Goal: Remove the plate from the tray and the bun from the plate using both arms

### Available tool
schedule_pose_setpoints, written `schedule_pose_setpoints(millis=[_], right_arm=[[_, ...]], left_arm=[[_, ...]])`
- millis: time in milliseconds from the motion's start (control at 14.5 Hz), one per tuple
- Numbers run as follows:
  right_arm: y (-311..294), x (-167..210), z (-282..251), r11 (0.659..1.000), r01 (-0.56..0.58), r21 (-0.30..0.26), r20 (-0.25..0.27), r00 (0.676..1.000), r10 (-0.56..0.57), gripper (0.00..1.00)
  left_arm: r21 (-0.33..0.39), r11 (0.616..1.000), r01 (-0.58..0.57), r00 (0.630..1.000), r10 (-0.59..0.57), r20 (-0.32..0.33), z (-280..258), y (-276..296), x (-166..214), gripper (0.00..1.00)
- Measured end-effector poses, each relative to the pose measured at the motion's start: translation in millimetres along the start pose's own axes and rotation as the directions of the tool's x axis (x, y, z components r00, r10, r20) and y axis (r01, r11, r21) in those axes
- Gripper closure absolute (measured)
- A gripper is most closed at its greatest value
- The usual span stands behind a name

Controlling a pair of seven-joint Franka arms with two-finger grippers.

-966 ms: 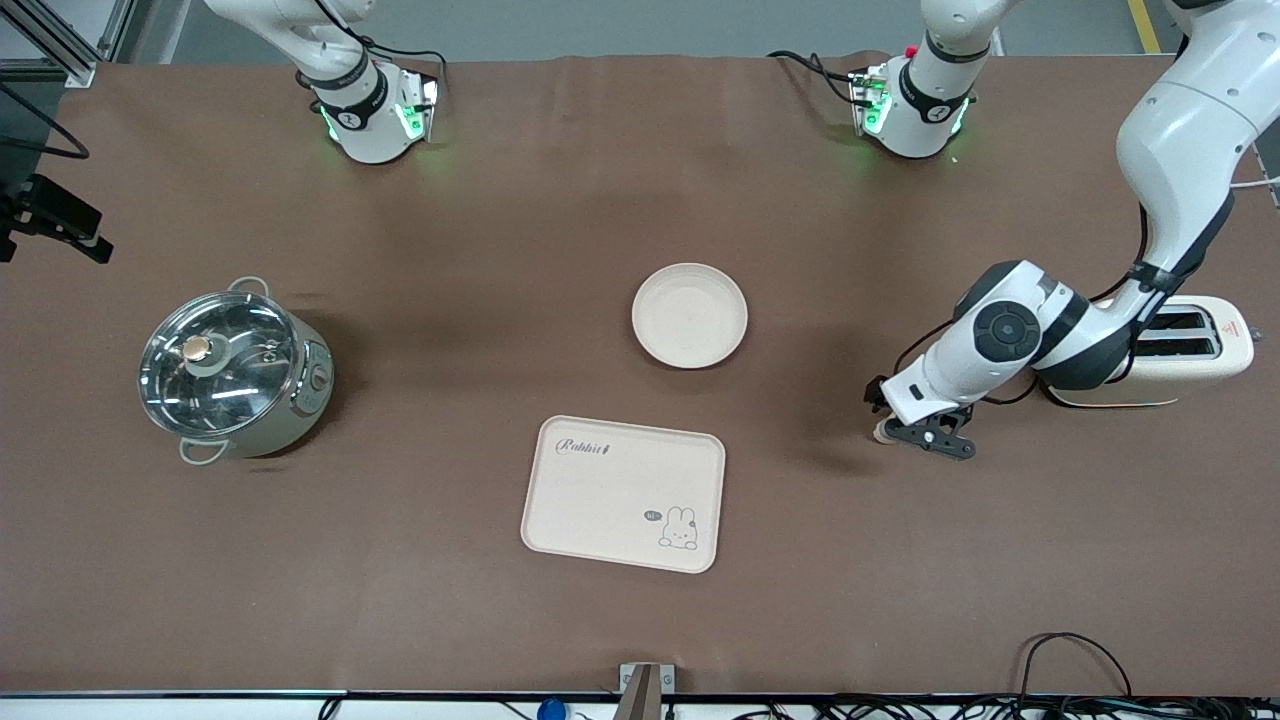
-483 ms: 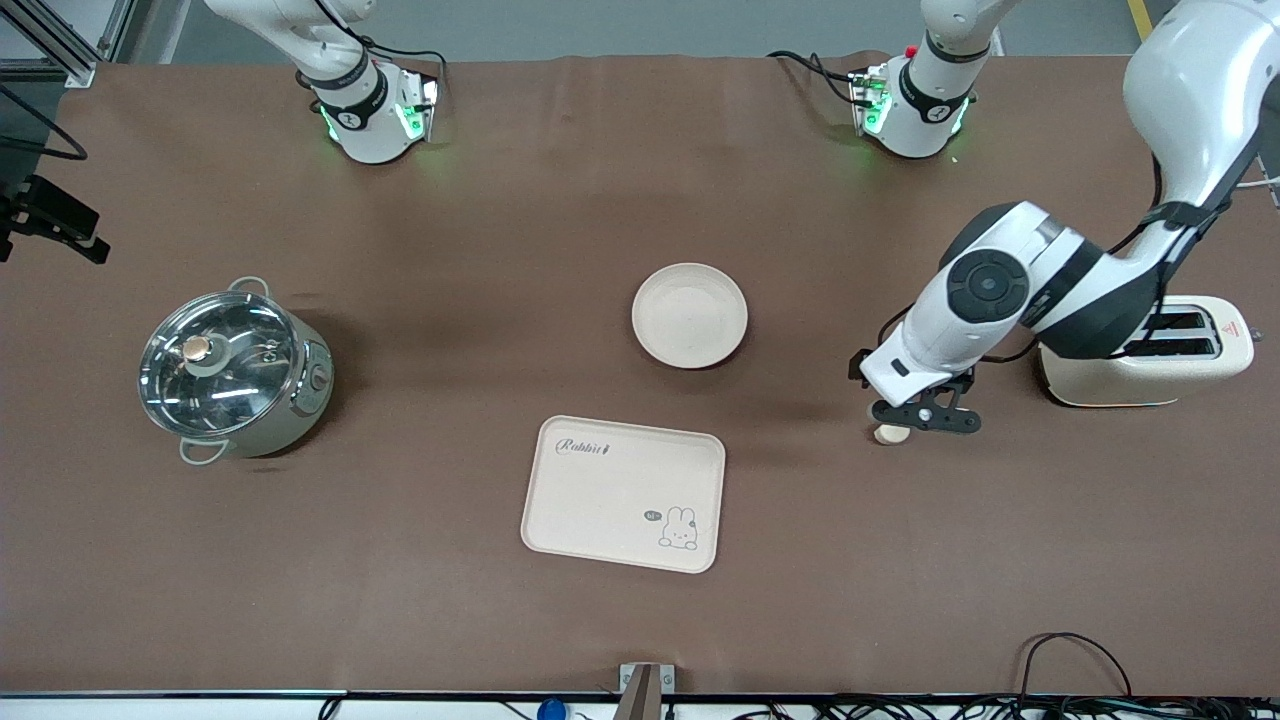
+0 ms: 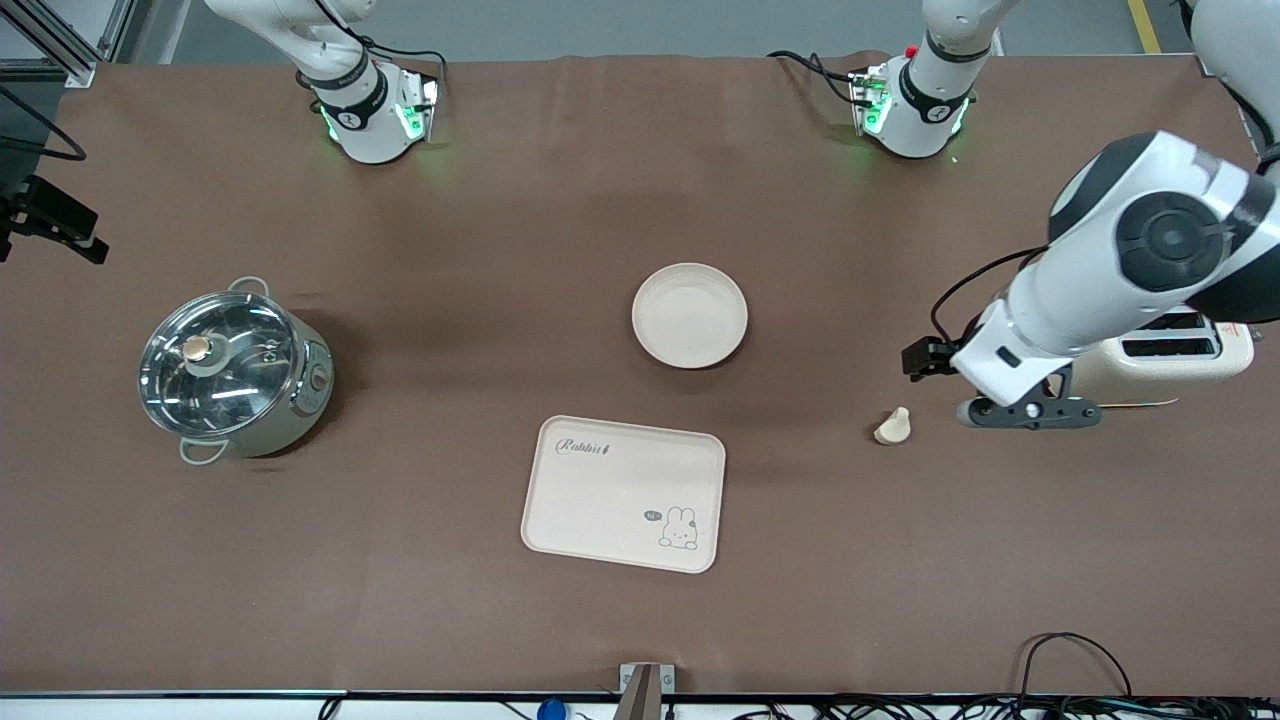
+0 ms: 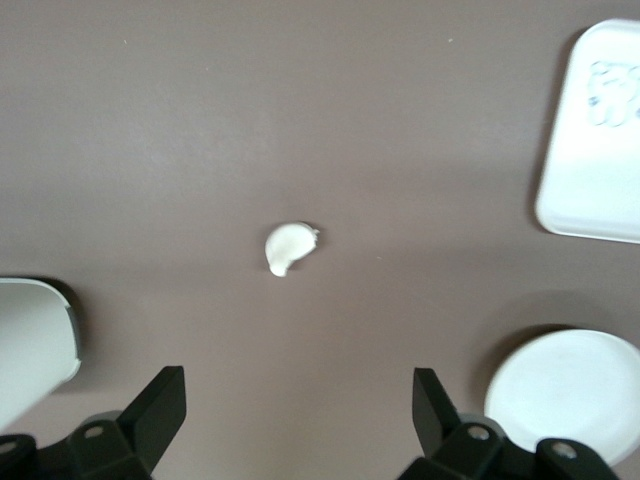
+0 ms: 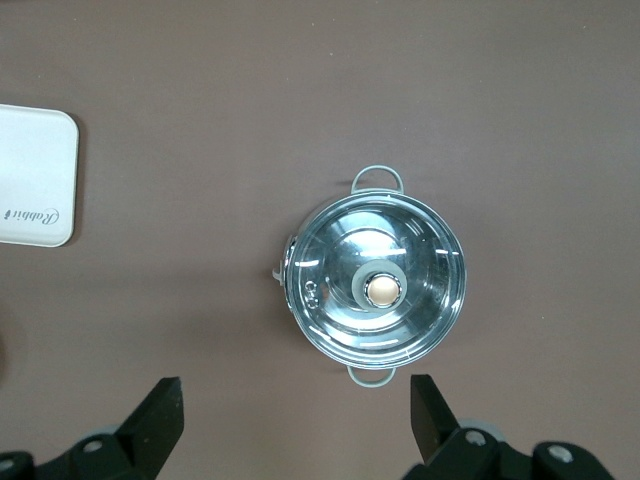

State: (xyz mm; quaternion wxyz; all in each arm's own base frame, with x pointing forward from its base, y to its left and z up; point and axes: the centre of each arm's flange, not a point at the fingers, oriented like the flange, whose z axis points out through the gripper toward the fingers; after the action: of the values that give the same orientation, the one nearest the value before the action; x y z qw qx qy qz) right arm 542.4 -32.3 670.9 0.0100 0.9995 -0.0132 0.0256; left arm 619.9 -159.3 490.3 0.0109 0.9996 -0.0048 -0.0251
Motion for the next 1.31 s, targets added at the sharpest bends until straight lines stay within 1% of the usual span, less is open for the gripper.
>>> schedule_pose_setpoints(millis=[207,345,552,690,966,1172,1310], right_arm=[[0,0,0,1.000,0.000,0.000,0.001,1.000,0.000,0.00],[0,0,0,1.000,-0.001,0.000,0.001,1.000,0.001,0.00],[0,0,0,1.000,-0.001,0.000,0.001,1.000,0.001,0.00],[0,0,0,1.000,-0.001,0.000,0.001,1.000,0.001,0.00],[0,0,0,1.000,-0.001,0.000,0.001,1.000,0.001,0.00],[0,0,0,1.000,-0.001,0.000,0.001,1.000,0.001,0.00],[0,0,0,1.000,-0.001,0.000,0.001,1.000,0.001,0.00]], left_arm=[[-0.060,0.998,-0.010,1.000,0.009,-0.027,-19,-15,-1,0.00],[-0.065,0.998,0.014,0.999,-0.017,-0.048,-32,-21,-8,0.00],[-0.007,0.997,0.071,0.995,-0.071,-0.073,-47,-33,-20,0.00],[0.020,0.995,0.101,0.993,-0.099,-0.063,-50,-46,-23,0.00],[0.038,0.989,0.140,0.990,-0.139,-0.031,-48,-49,-27,0.00],[0.050,0.987,0.154,0.988,-0.152,-0.032,-49,-54,-28,0.00],[0.075,0.986,0.151,0.988,-0.149,-0.034,-50,-66,-26,0.00]])
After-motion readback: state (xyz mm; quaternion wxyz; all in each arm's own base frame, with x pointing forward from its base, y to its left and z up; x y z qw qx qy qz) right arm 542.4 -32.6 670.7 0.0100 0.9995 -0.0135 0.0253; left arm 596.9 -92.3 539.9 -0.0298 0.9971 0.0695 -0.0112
